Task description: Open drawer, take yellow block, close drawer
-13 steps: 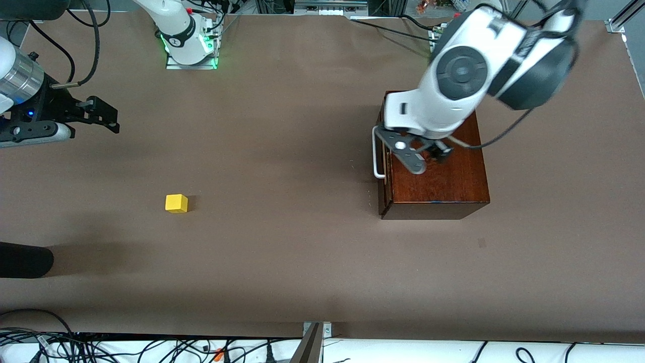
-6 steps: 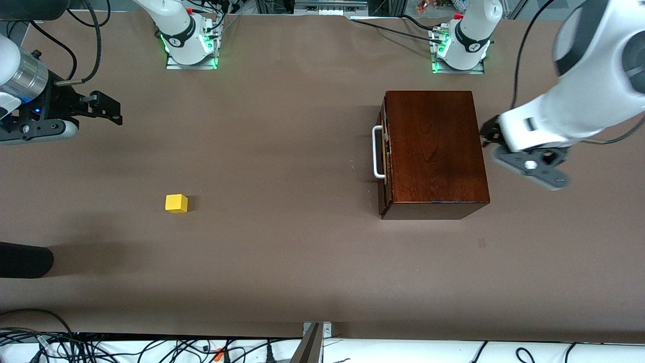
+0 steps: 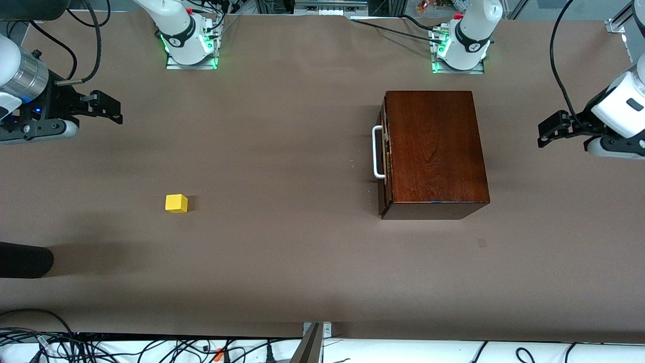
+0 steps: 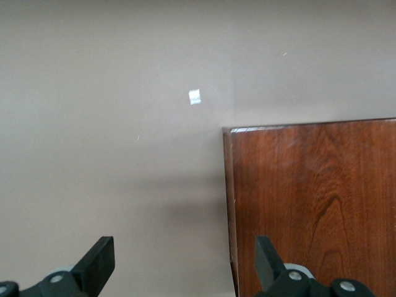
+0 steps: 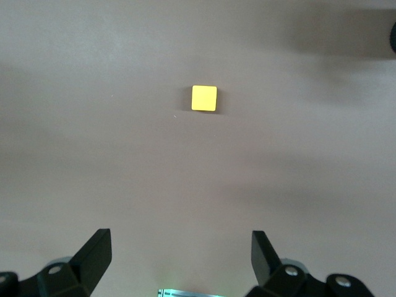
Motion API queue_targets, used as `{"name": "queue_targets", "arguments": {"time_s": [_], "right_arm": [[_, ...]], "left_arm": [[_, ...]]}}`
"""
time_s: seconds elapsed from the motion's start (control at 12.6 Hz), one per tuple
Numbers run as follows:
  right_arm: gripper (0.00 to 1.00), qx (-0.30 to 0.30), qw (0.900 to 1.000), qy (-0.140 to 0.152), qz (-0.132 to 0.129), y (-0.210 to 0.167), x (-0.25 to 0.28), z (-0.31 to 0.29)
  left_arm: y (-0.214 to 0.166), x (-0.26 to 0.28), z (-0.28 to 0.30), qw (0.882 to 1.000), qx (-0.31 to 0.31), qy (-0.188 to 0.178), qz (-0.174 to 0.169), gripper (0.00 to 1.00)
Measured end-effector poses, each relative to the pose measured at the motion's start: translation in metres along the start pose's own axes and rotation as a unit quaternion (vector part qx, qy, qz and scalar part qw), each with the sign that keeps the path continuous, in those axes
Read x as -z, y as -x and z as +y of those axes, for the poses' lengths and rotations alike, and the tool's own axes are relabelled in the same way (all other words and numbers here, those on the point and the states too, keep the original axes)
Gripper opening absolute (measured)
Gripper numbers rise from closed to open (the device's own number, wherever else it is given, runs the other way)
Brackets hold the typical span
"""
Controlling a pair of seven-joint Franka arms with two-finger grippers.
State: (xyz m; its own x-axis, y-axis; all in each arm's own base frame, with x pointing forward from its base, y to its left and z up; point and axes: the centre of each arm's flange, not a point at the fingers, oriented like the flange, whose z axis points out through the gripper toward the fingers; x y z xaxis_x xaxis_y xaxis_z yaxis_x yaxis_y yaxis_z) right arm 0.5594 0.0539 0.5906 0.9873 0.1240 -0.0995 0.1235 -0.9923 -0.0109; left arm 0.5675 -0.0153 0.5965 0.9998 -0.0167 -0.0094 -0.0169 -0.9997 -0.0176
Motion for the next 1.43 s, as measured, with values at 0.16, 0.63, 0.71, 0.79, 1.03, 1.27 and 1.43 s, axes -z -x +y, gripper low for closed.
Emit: {"name": "queue_targets", "arguments": {"time_s": [0.16,0.63,0.71,0.79,1.03,1.27,1.43], "right_arm": [[1.00,0.000,1.000,0.000,0.000,0.000,0.000,0.000],[1.00,-0.008,1.000,0.000,0.000,0.000,0.000,0.009],[1.00,-0.009,1.000,-0.001,-0.001,0.000,-0.001,0.010],[1.00,-0.010,1.000,-0.001,-0.001,0.000,-0.001,0.011],[1.00,-0.012,1.000,-0.001,-0.002,-0.001,-0.002,0.013],[1.00,-0.013,1.000,-0.001,-0.005,-0.003,-0.005,0.014],[1.00,-0.013,1.000,-0.001,-0.005,-0.003,-0.005,0.014]], "left_arm": [[0.013,-0.005,-0.002,1.000,0.012,0.000,-0.021,1.00],[0.017,-0.011,0.001,0.999,0.019,0.007,-0.035,1.00],[0.016,-0.012,0.001,0.999,0.019,0.007,-0.035,1.00],[0.016,-0.012,0.002,0.999,0.019,0.007,-0.036,1.00],[0.015,-0.013,0.002,0.999,0.018,0.007,-0.036,1.00],[0.015,-0.011,0.008,0.999,0.013,0.007,-0.034,1.00],[0.015,-0.011,0.009,0.999,0.012,0.007,-0.034,1.00]]}}
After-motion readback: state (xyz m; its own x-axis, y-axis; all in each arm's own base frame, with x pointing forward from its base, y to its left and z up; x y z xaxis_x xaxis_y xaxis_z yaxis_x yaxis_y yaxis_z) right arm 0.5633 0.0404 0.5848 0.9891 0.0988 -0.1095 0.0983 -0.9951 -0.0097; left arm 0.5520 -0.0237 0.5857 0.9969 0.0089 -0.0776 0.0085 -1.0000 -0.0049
